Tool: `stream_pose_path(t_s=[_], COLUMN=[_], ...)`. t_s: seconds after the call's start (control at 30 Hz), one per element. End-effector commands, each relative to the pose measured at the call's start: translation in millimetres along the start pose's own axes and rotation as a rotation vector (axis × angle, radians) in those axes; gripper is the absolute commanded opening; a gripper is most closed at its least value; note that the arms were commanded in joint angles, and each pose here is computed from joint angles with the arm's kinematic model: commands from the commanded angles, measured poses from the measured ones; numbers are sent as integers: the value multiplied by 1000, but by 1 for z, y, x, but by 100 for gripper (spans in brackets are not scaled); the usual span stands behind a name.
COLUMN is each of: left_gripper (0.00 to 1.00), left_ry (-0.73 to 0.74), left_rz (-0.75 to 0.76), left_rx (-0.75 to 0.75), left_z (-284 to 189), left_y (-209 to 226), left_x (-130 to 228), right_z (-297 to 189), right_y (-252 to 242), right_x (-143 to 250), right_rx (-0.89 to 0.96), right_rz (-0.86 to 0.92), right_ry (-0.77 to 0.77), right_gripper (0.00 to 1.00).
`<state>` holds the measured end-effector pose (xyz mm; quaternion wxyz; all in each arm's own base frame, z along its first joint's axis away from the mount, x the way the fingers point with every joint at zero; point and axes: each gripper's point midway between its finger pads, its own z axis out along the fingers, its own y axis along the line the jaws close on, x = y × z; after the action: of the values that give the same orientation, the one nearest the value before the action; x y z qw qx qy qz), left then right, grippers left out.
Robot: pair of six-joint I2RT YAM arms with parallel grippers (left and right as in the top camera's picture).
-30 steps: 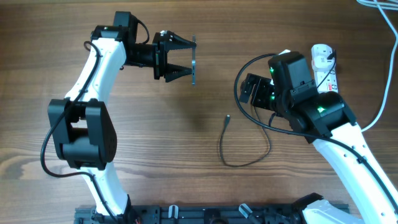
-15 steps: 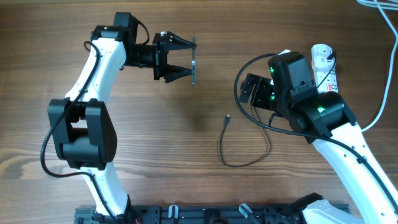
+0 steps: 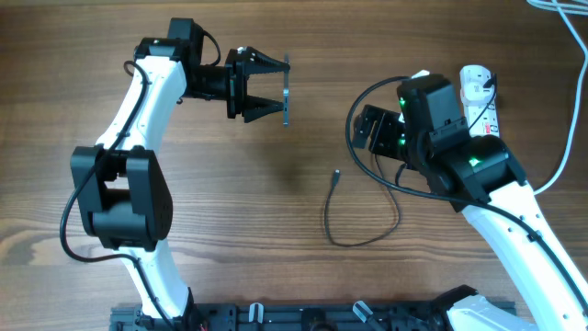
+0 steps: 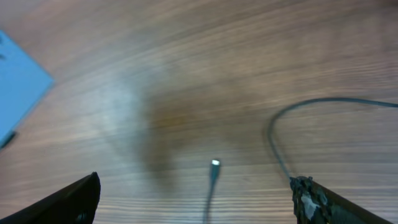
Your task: Plug charger to phone and switch on socket
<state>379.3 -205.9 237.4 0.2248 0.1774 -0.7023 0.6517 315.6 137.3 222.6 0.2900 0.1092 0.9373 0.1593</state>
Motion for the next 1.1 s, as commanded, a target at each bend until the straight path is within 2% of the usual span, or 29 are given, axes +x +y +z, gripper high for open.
stream_pose_path(t_s=[0.0, 0.13, 0.2, 0.57, 0.83, 1.07], left_gripper=[65, 65, 65, 65, 65, 66], left_ry=[26, 26, 27, 27, 26, 27], left_rz=[32, 32, 33, 39, 39, 39], left_rx=[49, 49, 49, 49, 49, 49], left_z=[-4, -4, -4, -4, -4, -4], left_y=[-17, -17, -17, -17, -17, -17], left_x=[17, 17, 17, 17, 17, 17], right_z=[-2, -3, -3, -4, -5, -7], right_y=[17, 25, 23, 24, 34, 44], right_x=[0, 10, 12, 15, 15, 16], right_rx=[-74, -108, -95, -98, -164, -216], right_rz=[149, 401, 434, 434, 232, 183], right_ry=[30, 101, 111, 125, 132, 145], right_gripper=[100, 100, 100, 100, 100, 100])
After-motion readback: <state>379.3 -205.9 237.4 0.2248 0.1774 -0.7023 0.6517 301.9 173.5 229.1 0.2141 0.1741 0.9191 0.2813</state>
